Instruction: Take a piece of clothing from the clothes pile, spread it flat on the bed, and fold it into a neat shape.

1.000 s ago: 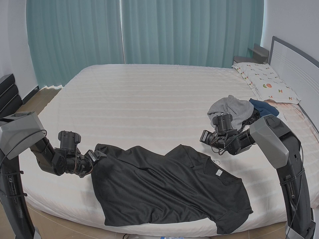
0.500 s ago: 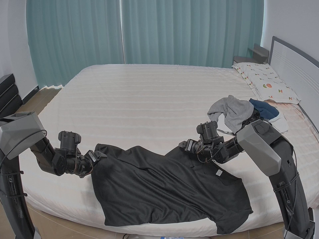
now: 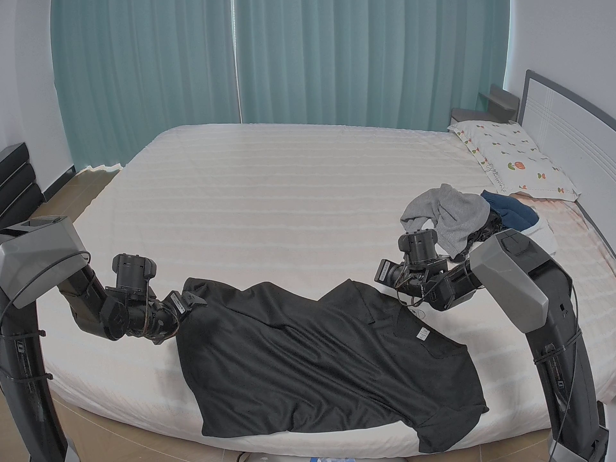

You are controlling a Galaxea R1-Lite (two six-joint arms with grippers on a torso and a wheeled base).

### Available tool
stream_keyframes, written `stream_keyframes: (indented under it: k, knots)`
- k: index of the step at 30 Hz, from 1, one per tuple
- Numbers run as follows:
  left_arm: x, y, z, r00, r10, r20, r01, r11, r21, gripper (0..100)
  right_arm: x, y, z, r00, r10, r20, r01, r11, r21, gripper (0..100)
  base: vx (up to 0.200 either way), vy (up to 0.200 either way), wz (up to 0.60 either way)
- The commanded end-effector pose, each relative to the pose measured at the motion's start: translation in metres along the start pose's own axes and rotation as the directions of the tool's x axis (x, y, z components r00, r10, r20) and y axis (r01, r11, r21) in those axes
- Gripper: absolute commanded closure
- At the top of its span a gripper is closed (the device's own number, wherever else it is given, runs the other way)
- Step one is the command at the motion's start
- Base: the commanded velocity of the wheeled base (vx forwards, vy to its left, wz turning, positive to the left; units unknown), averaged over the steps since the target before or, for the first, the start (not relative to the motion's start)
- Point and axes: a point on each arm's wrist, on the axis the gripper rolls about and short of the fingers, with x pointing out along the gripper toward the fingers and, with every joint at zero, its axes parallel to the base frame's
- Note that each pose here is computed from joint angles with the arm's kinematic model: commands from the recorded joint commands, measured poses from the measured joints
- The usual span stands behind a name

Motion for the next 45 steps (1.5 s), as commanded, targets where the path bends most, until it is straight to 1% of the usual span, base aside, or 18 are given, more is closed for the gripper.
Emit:
stream_keyframes:
  k: [1,6,8,10,11,12,14,15,20,26,27,33,39,43,45]
  knots:
    - [0.0,0.0,0.0,1.0,0.001,-0.001,-0.001,1.0,-0.001,0,-0.005,-0.004,0.014,0.999,0.005,0.039,-0.006,1.0,0.014,100,0.0,0.0,0.0]
    - [0.0,0.0,0.0,1.0,0.001,-0.001,-0.001,1.0,0.001,0,-0.009,-0.003,0.018,0.999,0.02,0.047,-0.021,1.0,0.019,100,0.0,0.0,0.0]
    - [0.0,0.0,0.0,1.0,0.002,-0.002,-0.002,1.0,0.0,0,-0.01,-0.003,0.014,0.999,0.018,0.033,-0.018,1.0,0.014,100,0.0,0.0,0.0]
    - [0.0,0.0,0.0,1.0,0.0,0.0,0.0,1.0,0.001,0,-0.01,-0.003,0.001,1.0,0.012,-0.006,-0.012,1.0,-0.012,100,0.0,0.0,0.0]
    - [0.0,0.0,0.0,1.0,0.0,0.0,0.0,1.0,0.001,0,-0.01,-0.003,0.001,1.0,0.013,-0.006,-0.013,1.0,-0.014,100,0.0,0.0,0.0]
    - [0.0,0.0,0.0,1.0,0.0,0.0,0.0,1.0,0.001,0,-0.011,0.001,-0.006,1.0,0.018,-0.024,-0.019,0.999,-0.037,100,0.0,0.0,0.0]
    - [0.0,0.0,0.0,1.0,0.0,0.0,0.0,1.0,0.001,0,-0.009,0.005,-0.011,0.999,0.026,-0.03,-0.028,0.998,-0.049,100,0.0,0.0,0.0]
    - [0.0,0.0,0.0,1.0,0.001,-0.001,-0.001,1.0,0.001,0,-0.008,0.008,-0.014,0.999,0.031,-0.034,-0.033,0.998,-0.052,0,0.0,0.0,0.0]
    - [0.002,0.001,-0.001,1.0,0.004,-0.004,-0.004,1.0,0.002,0,-0.007,0.017,-0.03,0.997,0.04,-0.068,-0.044,0.997,-0.063,0,0.0,0.0,0.0]
    - [0.002,0.0,-0.002,1.0,0.002,-0.005,-0.002,1.0,0.006,0,-0.005,0.019,-0.038,0.995,0.044,-0.088,-0.051,0.996,-0.077,0,0.0,0.0,0.0]
    - [0.002,0.0,-0.002,1.0,0.003,-0.004,-0.003,1.0,0.006,0,-0.005,0.021,-0.041,0.994,0.042,-0.099,-0.05,0.996,-0.08,100,0.0,0.0,0.0]
    - [0.002,0.0,-0.002,1.0,0.004,-0.005,-0.004,1.0,0.006,0,-0.005,0.022,-0.037,0.995,0.053,-0.079,-0.059,0.996,-0.067,100,0.0,0.0,0.0]
    - [0.002,0.0,-0.002,1.0,0.004,-0.005,-0.004,1.0,0.007,0,-0.004,0.021,-0.034,0.997,0.047,-0.06,-0.05,0.997,-0.051,100,0.0,0.0,0.0]
    - [0.002,-0.001,-0.002,1.0,0.002,-0.003,-0.002,1.0,0.008,0,-0.004,0.013,-0.016,0.999,0.037,-0.007,-0.037,0.999,-0.013,100,0.0,0.0,0.0]
    - [0.003,-0.001,-0.001,1.0,0.001,-0.002,-0.001,1.0,0.007,0,-0.004,0.012,-0.012,0.999,0.034,0.009,-0.034,0.999,-0.005,100,0.0,0.0,0.0]
